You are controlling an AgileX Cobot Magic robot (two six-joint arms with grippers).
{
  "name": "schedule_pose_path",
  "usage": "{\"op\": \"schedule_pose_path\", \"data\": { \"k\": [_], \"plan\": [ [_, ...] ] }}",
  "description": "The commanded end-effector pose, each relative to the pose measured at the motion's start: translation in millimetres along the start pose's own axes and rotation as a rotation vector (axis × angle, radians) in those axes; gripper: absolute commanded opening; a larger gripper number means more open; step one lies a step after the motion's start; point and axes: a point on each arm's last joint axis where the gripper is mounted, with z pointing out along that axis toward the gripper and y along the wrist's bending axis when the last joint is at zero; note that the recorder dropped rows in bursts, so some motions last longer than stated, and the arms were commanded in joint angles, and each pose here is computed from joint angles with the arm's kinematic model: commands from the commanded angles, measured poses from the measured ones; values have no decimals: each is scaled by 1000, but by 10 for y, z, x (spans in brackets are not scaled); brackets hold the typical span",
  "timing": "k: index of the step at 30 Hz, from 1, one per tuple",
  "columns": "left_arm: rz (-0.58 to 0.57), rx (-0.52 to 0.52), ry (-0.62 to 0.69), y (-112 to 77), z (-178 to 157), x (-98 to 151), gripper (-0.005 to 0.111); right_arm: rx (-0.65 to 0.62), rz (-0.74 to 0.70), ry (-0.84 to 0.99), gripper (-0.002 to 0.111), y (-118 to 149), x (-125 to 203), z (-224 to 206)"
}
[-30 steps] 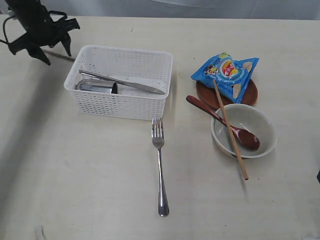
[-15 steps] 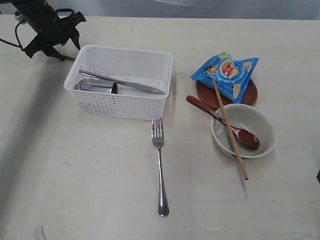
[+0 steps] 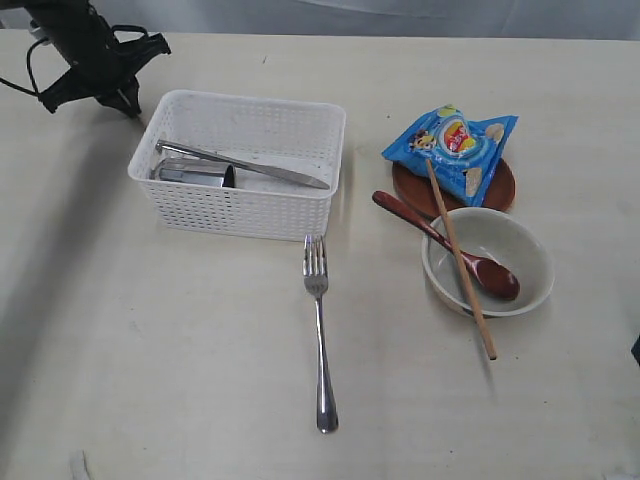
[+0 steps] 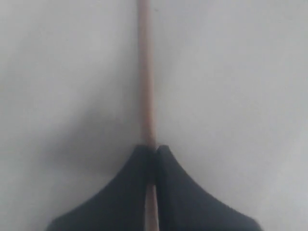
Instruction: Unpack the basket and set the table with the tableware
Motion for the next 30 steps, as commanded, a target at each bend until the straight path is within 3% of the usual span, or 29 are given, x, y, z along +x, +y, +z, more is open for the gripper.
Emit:
{"op": "schedule_pose_path", "data": {
  "k": [1, 5, 18, 24, 26, 30],
  "plan": [
    [141, -290, 132, 320, 266, 157, 0, 5, 0, -6, -1, -3, 3, -2],
    [212, -374, 131, 386, 152, 124, 0, 5, 0, -6, -1, -3, 3, -2],
    [266, -312, 12, 241, -773, 2, 0, 5, 0, -6, -1, -3, 3, -2],
    [272, -178, 18, 124, -1331, 97, 0, 5, 0, -6, -1, -3, 3, -2],
    [284, -106, 4, 24, -1541, 169, 0, 5, 0, -6, -1, -3, 3, -2],
    [360, -56, -75, -191, -1951, 371, 0, 5, 0, -6, -1, -3, 3, -2]
  ]
}}
